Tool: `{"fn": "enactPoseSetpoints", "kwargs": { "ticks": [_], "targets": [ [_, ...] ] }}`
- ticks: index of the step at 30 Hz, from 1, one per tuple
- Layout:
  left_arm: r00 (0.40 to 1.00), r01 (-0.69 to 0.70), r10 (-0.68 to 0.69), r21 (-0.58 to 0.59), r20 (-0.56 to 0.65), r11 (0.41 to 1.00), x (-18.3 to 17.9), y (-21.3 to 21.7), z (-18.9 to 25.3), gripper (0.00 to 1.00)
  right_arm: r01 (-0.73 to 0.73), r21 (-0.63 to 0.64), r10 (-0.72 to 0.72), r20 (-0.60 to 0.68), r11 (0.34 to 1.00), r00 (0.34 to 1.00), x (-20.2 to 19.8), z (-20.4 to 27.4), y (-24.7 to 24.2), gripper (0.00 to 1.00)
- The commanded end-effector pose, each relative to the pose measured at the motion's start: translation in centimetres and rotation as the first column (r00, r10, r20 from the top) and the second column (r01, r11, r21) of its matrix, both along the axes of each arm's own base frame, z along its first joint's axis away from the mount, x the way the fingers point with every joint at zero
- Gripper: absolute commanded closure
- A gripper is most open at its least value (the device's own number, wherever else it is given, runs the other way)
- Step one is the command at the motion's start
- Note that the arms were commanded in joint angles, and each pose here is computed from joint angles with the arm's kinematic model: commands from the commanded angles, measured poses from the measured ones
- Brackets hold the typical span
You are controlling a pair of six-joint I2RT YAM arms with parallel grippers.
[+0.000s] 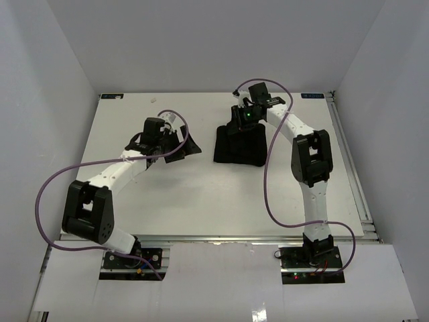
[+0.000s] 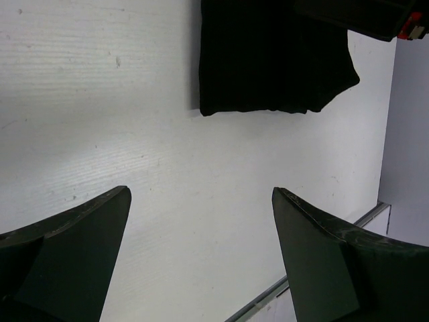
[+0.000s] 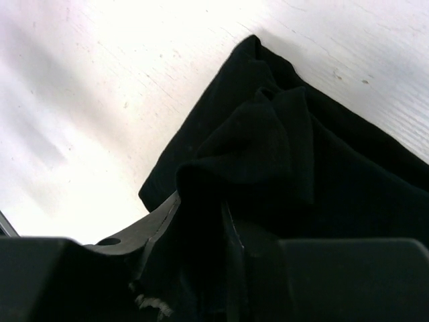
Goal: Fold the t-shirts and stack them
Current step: Fold the long partially folded tshirt into a neat square
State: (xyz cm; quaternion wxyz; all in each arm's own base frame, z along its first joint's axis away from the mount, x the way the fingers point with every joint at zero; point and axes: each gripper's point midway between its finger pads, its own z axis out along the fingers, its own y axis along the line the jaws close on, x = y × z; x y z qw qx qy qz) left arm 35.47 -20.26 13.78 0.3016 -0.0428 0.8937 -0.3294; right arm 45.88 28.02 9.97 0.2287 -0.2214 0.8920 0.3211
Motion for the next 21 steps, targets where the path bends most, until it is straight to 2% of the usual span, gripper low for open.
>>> {"fn": "enactPoseSetpoints", "kwargs": {
  "ticks": [1,4,6,9,16,21],
  "targets": [
    [0.999,-0.031,0.031,-0.001,0.02,1.0,-0.8,0.7,1.2,0.02,-0.017,0.038,0.016,0.028,0.999,0.999,0.4,0.4,1.6,0.67],
    [0.999,-0.039,0.039,0.0,0.019,0.999,-1.4,0.9,1.3,0.02,-0.04,0.052,0.038,0.039,0.998,0.999,-0.4,1.1,2.2,0.43],
    [0.999,-0.042,0.042,0.003,0.02,0.999,-1.6,1.1,1.5,0.02,-0.05,0.066,0.047,0.04,0.997,0.998,-0.8,1.4,2.6,0.0],
    [0.998,-0.047,0.047,0.004,0.029,0.999,-1.7,1.2,1.8,0.02,-0.065,0.088,0.059,0.062,0.994,0.996,-1.1,2.9,2.9,0.0],
    [0.996,-0.053,0.052,0.014,0.067,0.998,-1.4,1.5,3.1,0.02,-0.192,0.164,0.156,0.205,0.968,0.966,-3.9,10.0,5.3,0.0],
    [0.994,-0.063,0.06,0.032,0.096,0.997,-1.1,1.9,4.3,0.02,-0.218,0.175,0.187,0.177,0.96,0.966,-6.1,9.9,7.0,0.0]
  ]
}}
